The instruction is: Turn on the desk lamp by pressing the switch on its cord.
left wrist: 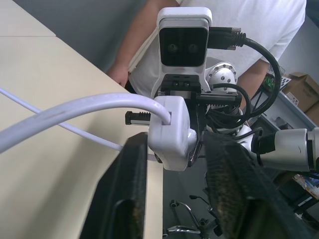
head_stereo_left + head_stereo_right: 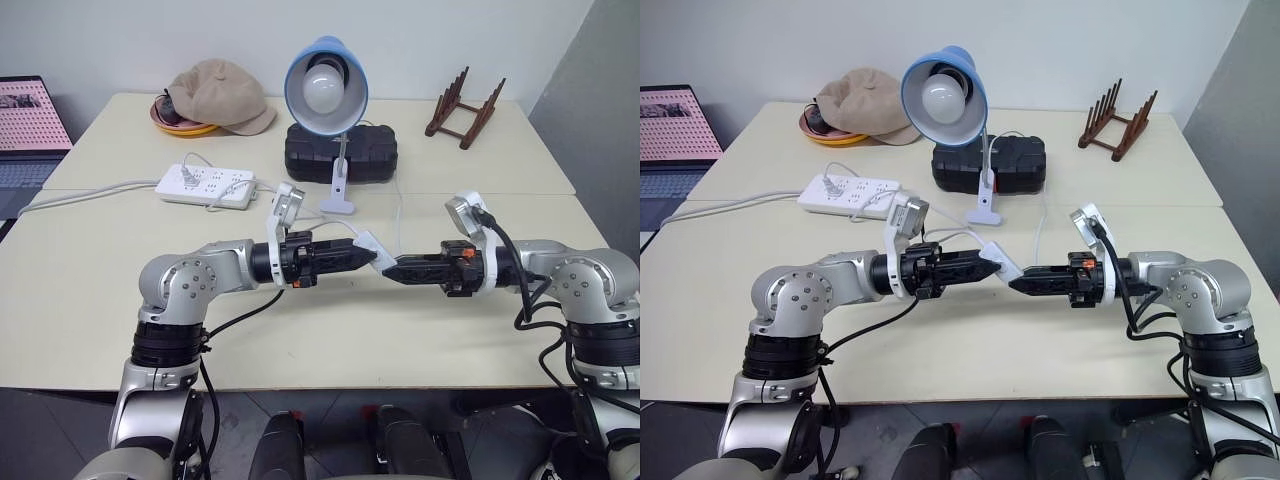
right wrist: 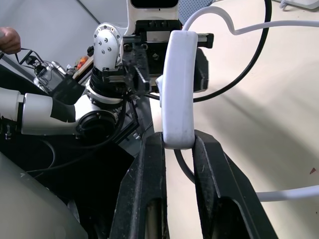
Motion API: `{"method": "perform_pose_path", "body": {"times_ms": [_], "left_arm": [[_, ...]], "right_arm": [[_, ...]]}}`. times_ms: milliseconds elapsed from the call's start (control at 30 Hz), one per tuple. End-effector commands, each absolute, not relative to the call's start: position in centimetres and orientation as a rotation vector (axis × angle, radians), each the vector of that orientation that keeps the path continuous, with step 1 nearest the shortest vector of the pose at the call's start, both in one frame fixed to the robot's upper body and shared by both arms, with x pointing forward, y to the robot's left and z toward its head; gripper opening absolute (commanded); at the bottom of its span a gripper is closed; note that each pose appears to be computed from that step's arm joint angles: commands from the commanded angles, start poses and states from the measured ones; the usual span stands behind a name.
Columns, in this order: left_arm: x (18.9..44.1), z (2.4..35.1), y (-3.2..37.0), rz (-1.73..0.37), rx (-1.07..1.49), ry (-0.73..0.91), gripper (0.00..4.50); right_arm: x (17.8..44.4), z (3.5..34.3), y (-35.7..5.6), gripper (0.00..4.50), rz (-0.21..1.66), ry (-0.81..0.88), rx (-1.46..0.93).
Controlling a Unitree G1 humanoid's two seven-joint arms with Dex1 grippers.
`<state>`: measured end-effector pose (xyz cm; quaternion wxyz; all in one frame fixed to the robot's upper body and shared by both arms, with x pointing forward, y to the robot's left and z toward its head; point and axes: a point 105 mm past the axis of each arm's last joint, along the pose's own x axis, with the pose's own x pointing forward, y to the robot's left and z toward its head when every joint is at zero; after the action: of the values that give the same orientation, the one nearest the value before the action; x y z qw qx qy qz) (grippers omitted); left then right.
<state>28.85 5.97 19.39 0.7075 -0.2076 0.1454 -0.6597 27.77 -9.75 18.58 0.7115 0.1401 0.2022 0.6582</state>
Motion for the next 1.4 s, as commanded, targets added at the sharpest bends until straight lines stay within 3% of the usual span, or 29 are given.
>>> {"method": "perform_pose_path", "body": {"times_ms": [33,133,400,433,667,767,867,933,1033,1200,1233,1400], "left_arm": [[28.0,20.4,5.7,-1.520,-0.453,0.285,0.75],[27.8,20.6,5.7,-1.531,-0.479,0.284,0.53],[27.5,19.5,5.6,-1.494,-0.417,0.293,0.50],[27.5,19.5,5.7,-1.491,-0.431,0.294,1.21],[27.4,18.9,6.5,-1.443,-0.406,0.315,2.49],[27.6,18.2,7.6,-1.373,-0.328,0.299,3.11],[28.0,18.2,8.5,-1.307,-0.247,0.254,3.80],[28.2,18.3,9.3,-1.254,-0.064,0.194,4.21],[28.5,18.1,10.4,-1.194,0.159,0.127,4.44],[29.3,17.4,11.5,-1.131,0.283,0.088,4.44],[29.3,17.2,11.8,-1.129,0.298,0.092,4.50],[29.3,16.7,12.5,-1.128,0.327,0.108,4.50]], "right_arm": [[27.2,19.6,-9.6,0.37,1.495,0.413,0.285],[27.1,19.6,-9.5,0.37,1.501,0.417,0.284],[27.6,19.3,-9.4,0.37,1.487,0.407,0.254],[27.8,19.3,-9.4,0.37,1.483,0.402,0.246],[28.9,19.0,-9.2,0.37,1.475,0.391,0.230],[30.7,18.5,-9.4,0.37,1.410,0.369,0.182],[32.7,16.7,-9.9,0.37,1.319,0.371,0.017],[35.3,14.3,-10.7,0.37,1.184,0.369,-0.218],[37.1,11.6,-11.8,0.37,1.117,0.399,-0.523],[37.9,10.6,-12.1,0.37,1.128,0.386,-0.623],[37.7,10.6,-12.1,1.07,1.144,0.387,-0.616],[36.9,11.3,-12.1,2.15,1.200,0.375,-0.552]]}}
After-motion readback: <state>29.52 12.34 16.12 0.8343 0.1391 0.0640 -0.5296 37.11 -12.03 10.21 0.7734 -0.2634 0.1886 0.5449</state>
